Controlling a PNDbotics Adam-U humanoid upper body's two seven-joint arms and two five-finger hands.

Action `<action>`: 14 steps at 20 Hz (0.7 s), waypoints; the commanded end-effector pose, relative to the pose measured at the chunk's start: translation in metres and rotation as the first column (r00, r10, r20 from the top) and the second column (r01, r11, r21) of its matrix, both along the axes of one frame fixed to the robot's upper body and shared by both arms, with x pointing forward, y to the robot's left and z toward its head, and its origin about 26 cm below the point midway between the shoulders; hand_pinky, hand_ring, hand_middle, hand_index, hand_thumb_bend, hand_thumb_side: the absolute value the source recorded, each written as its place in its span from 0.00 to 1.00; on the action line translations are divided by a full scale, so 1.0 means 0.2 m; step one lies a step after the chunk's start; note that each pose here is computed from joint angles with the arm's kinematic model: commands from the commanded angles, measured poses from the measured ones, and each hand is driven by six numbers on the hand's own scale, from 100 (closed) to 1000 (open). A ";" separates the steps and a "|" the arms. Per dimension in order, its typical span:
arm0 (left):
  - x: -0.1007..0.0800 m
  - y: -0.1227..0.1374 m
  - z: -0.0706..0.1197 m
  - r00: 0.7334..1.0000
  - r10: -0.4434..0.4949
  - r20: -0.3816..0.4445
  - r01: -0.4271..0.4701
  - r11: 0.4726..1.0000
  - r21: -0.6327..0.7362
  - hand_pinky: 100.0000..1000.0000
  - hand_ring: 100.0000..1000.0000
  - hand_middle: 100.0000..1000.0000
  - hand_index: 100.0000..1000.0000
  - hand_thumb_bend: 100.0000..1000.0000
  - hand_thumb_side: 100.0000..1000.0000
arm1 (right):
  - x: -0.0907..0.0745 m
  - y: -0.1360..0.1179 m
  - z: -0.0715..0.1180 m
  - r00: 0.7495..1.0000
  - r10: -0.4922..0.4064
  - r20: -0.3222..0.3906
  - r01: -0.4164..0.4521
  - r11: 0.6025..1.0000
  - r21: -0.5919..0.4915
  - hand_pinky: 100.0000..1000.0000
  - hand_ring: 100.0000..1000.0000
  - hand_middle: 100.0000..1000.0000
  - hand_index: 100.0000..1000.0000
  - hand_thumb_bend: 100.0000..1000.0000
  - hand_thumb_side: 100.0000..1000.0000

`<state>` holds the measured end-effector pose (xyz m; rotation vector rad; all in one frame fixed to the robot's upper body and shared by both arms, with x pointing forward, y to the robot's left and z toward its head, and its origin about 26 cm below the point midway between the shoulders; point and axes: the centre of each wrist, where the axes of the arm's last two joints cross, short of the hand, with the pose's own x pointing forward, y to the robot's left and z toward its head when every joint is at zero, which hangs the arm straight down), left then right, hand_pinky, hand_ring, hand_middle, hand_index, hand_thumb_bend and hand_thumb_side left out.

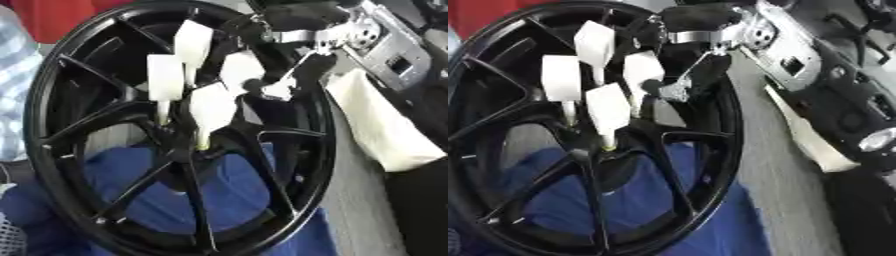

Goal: Pull the pin out of the wheel hub.

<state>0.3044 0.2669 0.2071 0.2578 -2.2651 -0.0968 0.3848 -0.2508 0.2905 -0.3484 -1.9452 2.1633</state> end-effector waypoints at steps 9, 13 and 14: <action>-0.01 -0.01 0.03 1.000 -0.007 0.023 0.007 1.000 0.006 0.67 0.57 0.49 0.68 0.00 0.59 | -0.02 -0.06 0.00 0.988 0.154 0.006 -0.143 0.926 -0.350 1.00 0.84 0.61 0.94 0.00 0.92; -0.01 -0.01 0.03 1.000 -0.007 0.022 0.007 1.000 0.006 0.67 0.57 0.49 0.68 0.00 0.59 | -0.02 -0.07 0.01 0.993 0.122 -0.004 -0.116 0.933 -0.341 1.00 0.81 0.57 0.93 0.00 0.99; -0.01 -0.01 0.03 1.000 -0.007 0.022 0.007 1.000 0.006 0.67 0.57 0.50 0.68 0.00 0.59 | -0.02 -0.07 0.01 0.994 0.113 -0.005 -0.108 0.934 -0.342 1.00 0.80 0.56 0.93 0.00 1.00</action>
